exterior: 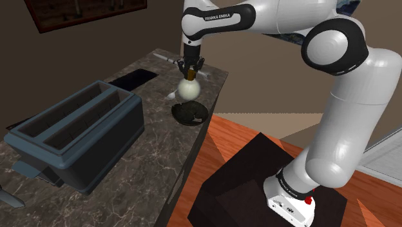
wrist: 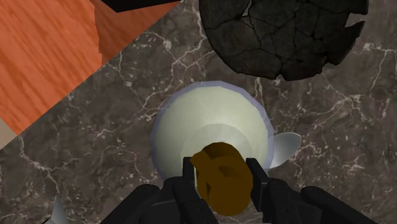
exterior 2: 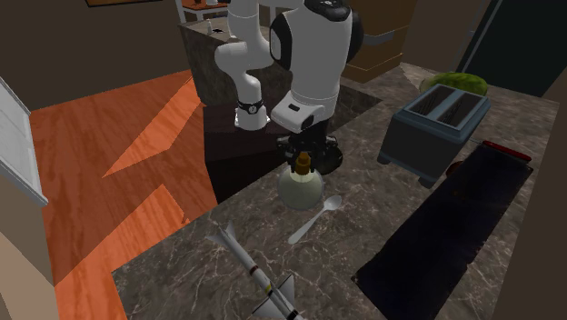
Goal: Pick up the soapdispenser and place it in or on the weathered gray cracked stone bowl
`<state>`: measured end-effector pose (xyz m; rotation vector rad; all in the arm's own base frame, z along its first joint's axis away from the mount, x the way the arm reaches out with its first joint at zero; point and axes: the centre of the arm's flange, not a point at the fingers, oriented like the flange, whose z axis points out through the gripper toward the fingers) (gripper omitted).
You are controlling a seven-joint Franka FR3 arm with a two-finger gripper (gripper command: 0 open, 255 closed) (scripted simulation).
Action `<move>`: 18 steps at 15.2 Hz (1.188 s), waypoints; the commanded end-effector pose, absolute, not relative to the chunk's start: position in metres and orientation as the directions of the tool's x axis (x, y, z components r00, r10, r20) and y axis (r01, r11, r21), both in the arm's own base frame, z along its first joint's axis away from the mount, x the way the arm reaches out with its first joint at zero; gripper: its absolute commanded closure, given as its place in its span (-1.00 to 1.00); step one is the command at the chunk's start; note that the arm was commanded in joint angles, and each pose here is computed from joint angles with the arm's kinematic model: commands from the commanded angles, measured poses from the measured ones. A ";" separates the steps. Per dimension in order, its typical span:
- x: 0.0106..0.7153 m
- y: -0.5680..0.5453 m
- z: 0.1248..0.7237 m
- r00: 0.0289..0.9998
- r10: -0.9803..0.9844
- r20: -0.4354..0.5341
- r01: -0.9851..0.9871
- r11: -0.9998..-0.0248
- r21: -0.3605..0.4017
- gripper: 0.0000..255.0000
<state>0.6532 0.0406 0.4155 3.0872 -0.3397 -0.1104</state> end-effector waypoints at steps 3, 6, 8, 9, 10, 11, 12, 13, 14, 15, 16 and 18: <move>0.653 0.041 0.415 0.974 -0.218 -0.068 -0.215 -0.976 0.042 1.00; 0.653 0.041 0.420 0.974 -0.218 -0.068 -0.215 -0.976 0.041 1.00; 0.653 0.041 0.430 0.974 -0.218 -0.068 -0.215 -0.976 0.041 1.00; 0.653 0.041 0.436 0.974 -0.218 -0.068 -0.215 -0.976 0.041 1.00; 0.653 0.041 0.441 0.974 -0.218 -0.068 -0.215 -0.976 0.041 1.00; 0.653 0.041 0.446 0.974 -0.218 -0.068 -0.215 -0.976 0.041 1.00; 0.653 0.041 0.452 0.974 -0.218 -0.068 -0.215 -0.976 0.041 1.00; 0.653 0.041 0.457 0.974 -0.218 -0.068 -0.215 -0.976 0.041 1.00; 0.653 0.041 0.462 0.974 -0.218 -0.068 -0.215 -0.976 0.041 1.00; 0.653 0.041 0.467 0.974 -0.218 -0.068 -0.215 -0.976 0.041 1.00; 0.653 0.041 0.473 0.974 -0.218 -0.068 -0.215 -0.976 0.041 1.00; 0.653 0.041 0.483 0.974 -0.218 -0.068 -0.215 -0.976 0.041 1.00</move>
